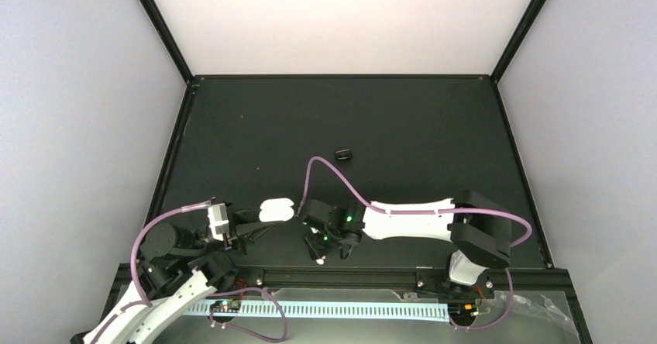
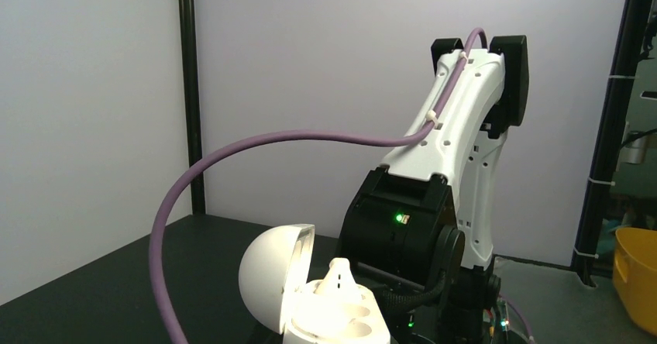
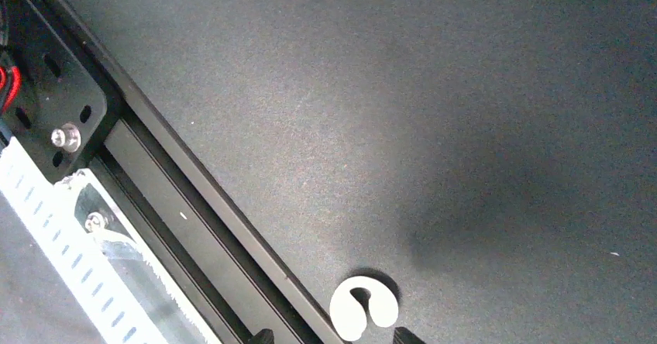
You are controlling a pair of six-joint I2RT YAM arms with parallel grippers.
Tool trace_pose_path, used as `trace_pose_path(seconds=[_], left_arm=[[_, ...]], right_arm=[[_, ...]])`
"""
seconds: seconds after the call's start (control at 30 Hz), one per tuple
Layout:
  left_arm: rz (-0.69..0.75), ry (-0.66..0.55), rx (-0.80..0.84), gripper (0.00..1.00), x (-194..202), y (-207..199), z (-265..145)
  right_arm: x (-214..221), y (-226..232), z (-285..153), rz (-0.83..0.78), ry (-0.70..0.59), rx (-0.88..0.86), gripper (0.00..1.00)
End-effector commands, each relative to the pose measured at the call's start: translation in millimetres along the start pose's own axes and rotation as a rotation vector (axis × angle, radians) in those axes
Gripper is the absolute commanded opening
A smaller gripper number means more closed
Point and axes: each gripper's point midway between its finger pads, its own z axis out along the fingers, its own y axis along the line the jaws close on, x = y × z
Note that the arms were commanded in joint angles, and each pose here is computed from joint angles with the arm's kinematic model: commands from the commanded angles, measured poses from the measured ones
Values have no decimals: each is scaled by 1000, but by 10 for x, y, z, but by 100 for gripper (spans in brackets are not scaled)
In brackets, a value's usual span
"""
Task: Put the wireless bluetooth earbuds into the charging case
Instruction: Adjust the earbud at the center of the board.
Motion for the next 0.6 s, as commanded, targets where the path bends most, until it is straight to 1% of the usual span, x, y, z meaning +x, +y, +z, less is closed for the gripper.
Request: trace_pose_path(seconds=[0.0,0.2,0.3,0.4,0.57], left_arm=[[15,-18,-3,1,-54,-4,-10],[15,-20,-3,2,-58,-7,-20],[16,-23,-6,1,-63,-6,-29],[17,-25,-9,2,-67,-3,-33],[16,-23,-12,1,-62,4,-28]], right_arm=[[-39,-76,49,-33,-2,90,43],[44,-164,162,-93,12,189,65],[87,-216,182,-103,6,226,74],[118,-313,183,-99,-2,269,76],[197,-523,194,-82,-6,353,76]])
